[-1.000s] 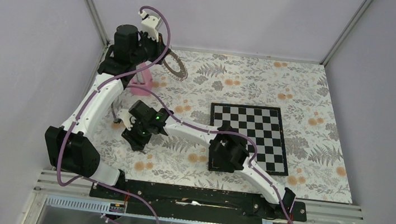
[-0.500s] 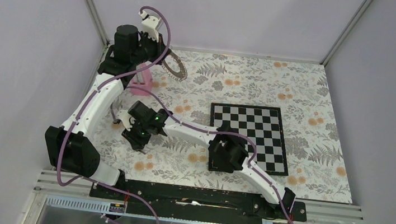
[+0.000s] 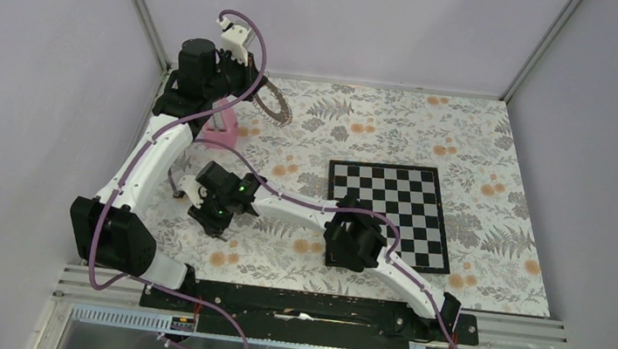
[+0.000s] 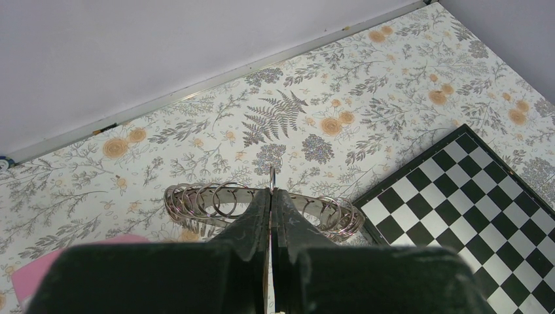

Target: Put the keys on the keyring

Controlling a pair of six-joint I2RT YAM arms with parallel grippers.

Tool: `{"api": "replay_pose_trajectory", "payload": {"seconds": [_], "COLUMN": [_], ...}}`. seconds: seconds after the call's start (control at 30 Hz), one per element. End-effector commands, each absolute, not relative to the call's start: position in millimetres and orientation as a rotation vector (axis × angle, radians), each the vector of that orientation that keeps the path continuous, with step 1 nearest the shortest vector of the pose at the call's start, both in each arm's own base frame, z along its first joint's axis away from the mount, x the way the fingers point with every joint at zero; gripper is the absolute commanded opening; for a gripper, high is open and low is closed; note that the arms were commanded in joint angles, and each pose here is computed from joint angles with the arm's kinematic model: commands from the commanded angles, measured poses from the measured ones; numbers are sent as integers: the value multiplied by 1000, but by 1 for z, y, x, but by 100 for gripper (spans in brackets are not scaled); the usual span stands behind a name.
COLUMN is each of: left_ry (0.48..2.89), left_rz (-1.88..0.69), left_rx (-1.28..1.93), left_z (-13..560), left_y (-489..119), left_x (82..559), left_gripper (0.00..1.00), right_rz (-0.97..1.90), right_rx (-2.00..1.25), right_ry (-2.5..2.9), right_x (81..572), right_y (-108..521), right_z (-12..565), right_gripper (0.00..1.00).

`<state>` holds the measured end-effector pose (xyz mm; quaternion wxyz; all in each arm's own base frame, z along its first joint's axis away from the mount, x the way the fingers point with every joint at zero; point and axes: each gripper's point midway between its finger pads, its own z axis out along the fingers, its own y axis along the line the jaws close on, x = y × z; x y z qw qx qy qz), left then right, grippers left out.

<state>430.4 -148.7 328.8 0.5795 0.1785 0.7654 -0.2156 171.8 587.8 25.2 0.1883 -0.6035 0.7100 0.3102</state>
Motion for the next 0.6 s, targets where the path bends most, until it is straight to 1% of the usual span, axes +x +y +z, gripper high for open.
{"api": "replay_pose_trajectory", "payload": {"seconds": [0.0, 0.57], "left_ry": [1696, 1708], "left_rz": [-523, -519], "left_rx": [432, 434], "left_z": [356, 353], "left_y": [-152, -151], "left_x": [431, 431], "left_gripper": [0, 0], "right_rz": [819, 805], "right_rx": [-1717, -1726], "right_ry": [1964, 1951], "right_x": [172, 167], "right_y": [590, 589], "right_z": [31, 41], "right_gripper": [33, 19]}}
